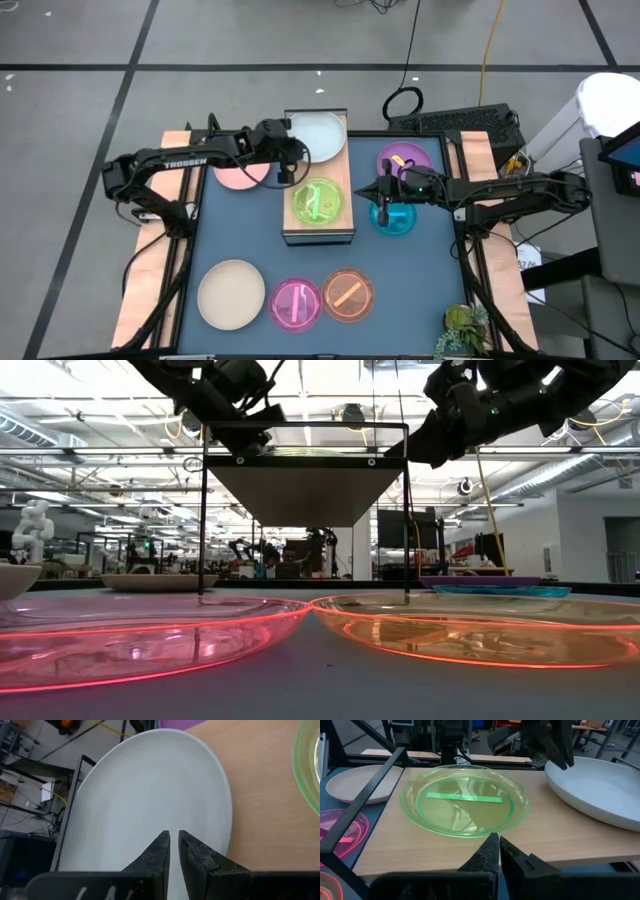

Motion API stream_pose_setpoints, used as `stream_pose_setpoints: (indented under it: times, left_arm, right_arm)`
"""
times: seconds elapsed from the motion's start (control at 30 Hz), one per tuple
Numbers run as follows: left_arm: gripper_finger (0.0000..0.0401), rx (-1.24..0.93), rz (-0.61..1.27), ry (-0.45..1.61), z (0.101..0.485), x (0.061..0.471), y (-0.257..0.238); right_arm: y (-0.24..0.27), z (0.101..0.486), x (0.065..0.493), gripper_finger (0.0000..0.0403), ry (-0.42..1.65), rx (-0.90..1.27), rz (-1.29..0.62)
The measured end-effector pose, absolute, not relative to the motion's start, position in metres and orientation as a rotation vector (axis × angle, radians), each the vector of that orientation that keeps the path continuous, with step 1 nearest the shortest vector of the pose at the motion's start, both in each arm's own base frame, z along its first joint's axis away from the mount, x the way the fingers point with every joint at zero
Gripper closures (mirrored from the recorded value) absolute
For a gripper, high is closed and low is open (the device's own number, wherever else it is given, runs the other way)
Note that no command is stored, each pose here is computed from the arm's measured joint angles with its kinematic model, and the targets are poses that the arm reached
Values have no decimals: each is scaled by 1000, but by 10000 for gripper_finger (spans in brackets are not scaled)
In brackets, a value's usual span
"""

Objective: Place and stack plates onto a shelf
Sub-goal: Adjust the gray plate on the shelf

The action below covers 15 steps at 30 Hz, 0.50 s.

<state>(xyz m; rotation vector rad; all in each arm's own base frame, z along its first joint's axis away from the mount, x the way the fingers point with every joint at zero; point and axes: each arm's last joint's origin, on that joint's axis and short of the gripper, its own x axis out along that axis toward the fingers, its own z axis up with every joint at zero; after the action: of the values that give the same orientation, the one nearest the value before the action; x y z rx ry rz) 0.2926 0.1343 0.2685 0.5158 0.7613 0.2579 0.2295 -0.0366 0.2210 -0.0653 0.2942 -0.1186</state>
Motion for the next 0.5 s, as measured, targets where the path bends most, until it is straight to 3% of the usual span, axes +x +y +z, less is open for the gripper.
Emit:
stream_pose_setpoints:
  times: [0.5]
  left_arm:
    - [354,506,155,751,266,294,128]
  right_arm:
    - [-37,221,230,403,296,-71,-116]
